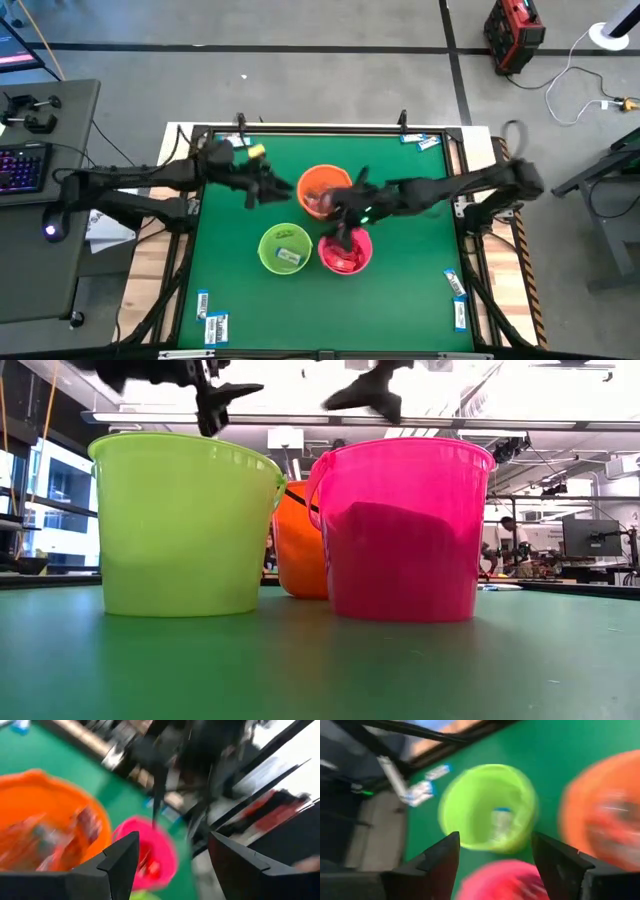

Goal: Sort candy by brand, put in halloween buckets
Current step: Put the white chocolate bar into the green bucket

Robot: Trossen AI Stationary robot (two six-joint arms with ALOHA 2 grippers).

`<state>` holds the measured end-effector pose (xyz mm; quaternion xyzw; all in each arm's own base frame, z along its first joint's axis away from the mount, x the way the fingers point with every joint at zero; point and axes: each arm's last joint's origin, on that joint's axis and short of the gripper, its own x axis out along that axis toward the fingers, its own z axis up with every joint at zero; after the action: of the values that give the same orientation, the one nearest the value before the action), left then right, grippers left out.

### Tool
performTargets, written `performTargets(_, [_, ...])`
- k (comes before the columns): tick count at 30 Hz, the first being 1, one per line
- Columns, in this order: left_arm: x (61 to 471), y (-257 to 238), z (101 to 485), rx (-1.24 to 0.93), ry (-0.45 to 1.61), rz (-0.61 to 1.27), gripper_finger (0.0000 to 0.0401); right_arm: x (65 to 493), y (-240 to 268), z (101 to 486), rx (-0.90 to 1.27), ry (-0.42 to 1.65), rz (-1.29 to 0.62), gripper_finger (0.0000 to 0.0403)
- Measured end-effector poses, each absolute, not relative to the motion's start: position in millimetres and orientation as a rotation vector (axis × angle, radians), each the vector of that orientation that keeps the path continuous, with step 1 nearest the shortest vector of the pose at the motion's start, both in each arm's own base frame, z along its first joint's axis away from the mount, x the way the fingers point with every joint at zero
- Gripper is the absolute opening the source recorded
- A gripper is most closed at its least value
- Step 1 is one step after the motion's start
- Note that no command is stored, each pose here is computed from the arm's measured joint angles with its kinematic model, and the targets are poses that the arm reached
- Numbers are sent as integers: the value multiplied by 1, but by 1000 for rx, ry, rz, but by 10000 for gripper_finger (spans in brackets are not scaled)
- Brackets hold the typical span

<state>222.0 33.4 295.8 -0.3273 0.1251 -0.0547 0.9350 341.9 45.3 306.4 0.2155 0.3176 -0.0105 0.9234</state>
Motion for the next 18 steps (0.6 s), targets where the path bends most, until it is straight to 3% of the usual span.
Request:
performTargets(9, [214,-33,339,-405,757,11,225,241,22,364,294,668,-326,234])
performTargets(18, [193,-122,285,-385,1379,0,225,223,24,367,260,697,-394,234])
